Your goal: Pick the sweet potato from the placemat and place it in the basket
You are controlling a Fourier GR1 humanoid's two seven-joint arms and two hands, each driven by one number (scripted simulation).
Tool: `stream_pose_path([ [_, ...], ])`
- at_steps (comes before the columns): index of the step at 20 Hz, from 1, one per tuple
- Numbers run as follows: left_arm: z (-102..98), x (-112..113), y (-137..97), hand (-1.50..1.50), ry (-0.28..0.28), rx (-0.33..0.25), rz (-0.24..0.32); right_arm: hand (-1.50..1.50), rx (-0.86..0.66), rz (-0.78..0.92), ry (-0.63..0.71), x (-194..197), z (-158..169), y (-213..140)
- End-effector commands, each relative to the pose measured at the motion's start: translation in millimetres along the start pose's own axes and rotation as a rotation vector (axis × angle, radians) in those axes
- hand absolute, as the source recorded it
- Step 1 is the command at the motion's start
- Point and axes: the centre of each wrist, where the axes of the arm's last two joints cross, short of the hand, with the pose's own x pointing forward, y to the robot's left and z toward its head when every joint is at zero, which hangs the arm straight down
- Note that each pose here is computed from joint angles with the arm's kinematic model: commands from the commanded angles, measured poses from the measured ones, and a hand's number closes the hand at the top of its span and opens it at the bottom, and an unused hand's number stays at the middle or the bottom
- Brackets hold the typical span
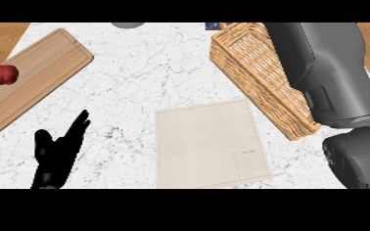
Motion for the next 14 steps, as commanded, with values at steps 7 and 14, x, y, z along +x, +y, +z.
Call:
stream_pose_path([
  [7, 4, -33, -11, 0.0, 0.145, 0.006, 0.016, 1.5, -0.002, -0.203, 0.285, -51, -2, 28],
  [14, 1, -26, 3, 0.0, 0.156, 0.015, 0.016, 1.5, -0.092, -0.028, 0.38, -115, -19, 57],
])
